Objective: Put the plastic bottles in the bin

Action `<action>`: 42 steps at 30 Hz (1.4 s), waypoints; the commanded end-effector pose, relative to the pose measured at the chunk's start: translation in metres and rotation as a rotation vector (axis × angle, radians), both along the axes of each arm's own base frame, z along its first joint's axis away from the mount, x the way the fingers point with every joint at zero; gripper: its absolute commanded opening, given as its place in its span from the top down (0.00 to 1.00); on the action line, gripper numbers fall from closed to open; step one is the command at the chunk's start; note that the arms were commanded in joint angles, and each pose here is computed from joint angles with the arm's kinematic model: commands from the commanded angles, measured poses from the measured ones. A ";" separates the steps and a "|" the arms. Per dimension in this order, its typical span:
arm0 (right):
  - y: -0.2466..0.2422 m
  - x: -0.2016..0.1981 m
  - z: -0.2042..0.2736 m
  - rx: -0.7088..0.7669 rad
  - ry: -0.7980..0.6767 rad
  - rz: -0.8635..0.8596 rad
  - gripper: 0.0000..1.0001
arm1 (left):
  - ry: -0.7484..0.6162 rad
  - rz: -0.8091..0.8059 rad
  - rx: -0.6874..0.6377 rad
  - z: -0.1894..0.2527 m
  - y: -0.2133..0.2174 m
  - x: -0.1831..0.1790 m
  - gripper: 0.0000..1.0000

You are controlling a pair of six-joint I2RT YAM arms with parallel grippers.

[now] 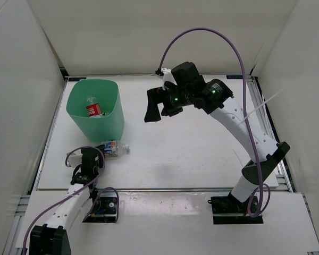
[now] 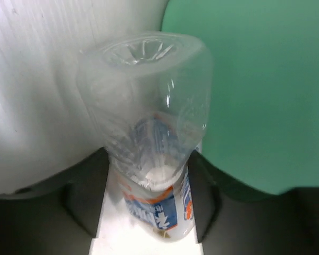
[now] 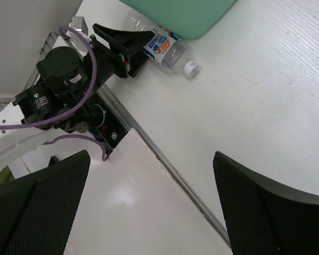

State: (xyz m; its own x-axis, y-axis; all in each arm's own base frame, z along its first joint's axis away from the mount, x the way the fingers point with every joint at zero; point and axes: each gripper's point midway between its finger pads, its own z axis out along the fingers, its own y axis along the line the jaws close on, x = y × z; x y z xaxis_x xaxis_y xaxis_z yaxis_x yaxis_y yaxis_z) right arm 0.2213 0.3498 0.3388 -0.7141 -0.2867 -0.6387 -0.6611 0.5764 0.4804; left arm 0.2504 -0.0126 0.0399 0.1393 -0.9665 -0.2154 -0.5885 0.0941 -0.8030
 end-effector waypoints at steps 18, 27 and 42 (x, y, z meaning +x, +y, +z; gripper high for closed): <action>-0.003 0.018 -0.011 0.013 0.029 -0.061 0.00 | 0.204 -0.209 0.051 0.094 -0.014 -0.054 0.89; 0.003 0.022 -0.019 0.012 0.050 -0.059 0.00 | -0.005 -0.047 0.315 0.263 0.039 -0.085 0.89; 0.003 0.035 -0.004 0.041 0.030 -0.086 0.00 | 0.107 0.037 0.920 0.345 0.085 0.071 0.74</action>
